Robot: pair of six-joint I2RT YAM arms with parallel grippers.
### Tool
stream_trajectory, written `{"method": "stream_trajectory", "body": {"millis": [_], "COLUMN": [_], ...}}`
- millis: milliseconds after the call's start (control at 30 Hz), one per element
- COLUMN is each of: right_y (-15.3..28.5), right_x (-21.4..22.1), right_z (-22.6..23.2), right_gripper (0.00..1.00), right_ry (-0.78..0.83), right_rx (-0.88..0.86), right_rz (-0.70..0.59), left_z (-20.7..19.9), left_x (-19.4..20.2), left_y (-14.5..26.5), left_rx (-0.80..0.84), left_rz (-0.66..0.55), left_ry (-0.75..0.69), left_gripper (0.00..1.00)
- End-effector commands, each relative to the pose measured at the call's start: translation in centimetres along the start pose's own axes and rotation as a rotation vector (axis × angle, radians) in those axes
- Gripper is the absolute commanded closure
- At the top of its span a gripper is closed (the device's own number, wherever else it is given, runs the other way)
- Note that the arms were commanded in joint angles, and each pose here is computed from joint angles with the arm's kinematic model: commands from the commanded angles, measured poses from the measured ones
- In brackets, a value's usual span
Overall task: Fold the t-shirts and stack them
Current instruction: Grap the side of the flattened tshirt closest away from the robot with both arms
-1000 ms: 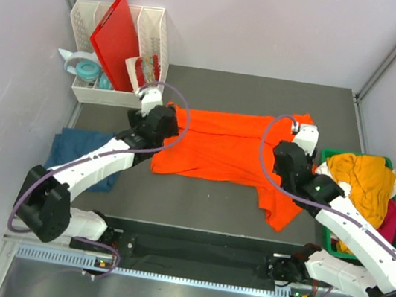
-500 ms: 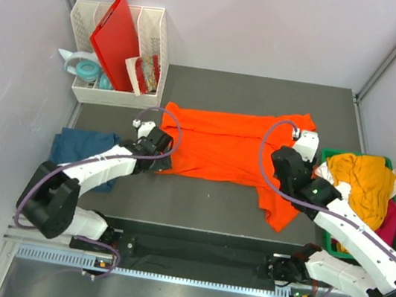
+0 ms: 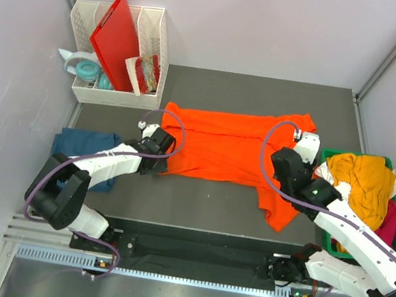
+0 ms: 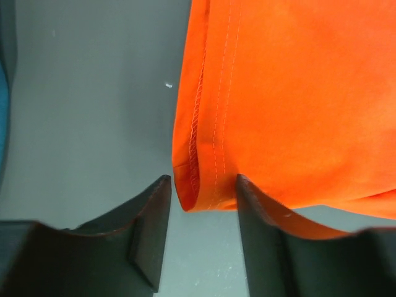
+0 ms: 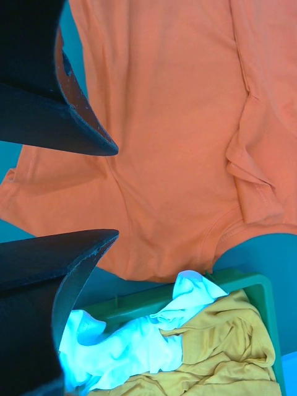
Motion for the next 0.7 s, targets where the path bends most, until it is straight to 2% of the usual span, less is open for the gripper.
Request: {"method": "stream_trajectory", "body": {"millis": [0, 33, 167, 233, 433, 567, 667], "right_y": [0.0, 0.0, -0.1, -0.1, 0.6, 1.7, 3.2], "right_x": [0.0, 0.0, 0.0, 0.1, 0.0, 2.6, 2.0], "right_z": [-0.2, -0.2, -0.1, -0.1, -1.2, -3.1, -3.2], "right_gripper": [0.49, 0.49, 0.49, 0.49, 0.48, 0.48, 0.48], "right_ry": [-0.024, -0.021, -0.022, -0.021, -0.035, -0.011, -0.056], "right_rx": [0.002, 0.0, -0.003, 0.0, 0.032, 0.111, 0.092], "right_rz": [-0.008, -0.008, -0.005, -0.004, 0.007, 0.14, 0.129], "left_z": [-0.4, -0.4, -0.2, -0.1, 0.2, 0.4, 0.8], "left_x": [-0.4, -0.4, -0.5, -0.5, 0.1, 0.1, 0.1], "left_y": [-0.4, -0.4, -0.4, -0.5, -0.5, -0.3, -0.3], "left_rx": [0.008, 0.007, -0.003, -0.008, -0.011, -0.024, -0.046], "left_rz": [-0.026, -0.028, -0.04, -0.038, -0.022, -0.018, -0.019], "left_ry": [0.007, 0.006, 0.011, 0.014, 0.008, 0.012, 0.024], "left_gripper": [0.54, 0.65, 0.96, 1.0, 1.0, 1.0, 1.0]}}
Point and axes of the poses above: each gripper's point midway between its finger pads, its own y axis back along the fingers, its own z axis along the line the jaws close on, x = y × z, the point moved 4 cm from there along y, back along the fingers, and after that the axes turned 6 degrees about y, right-handed, at the moved point
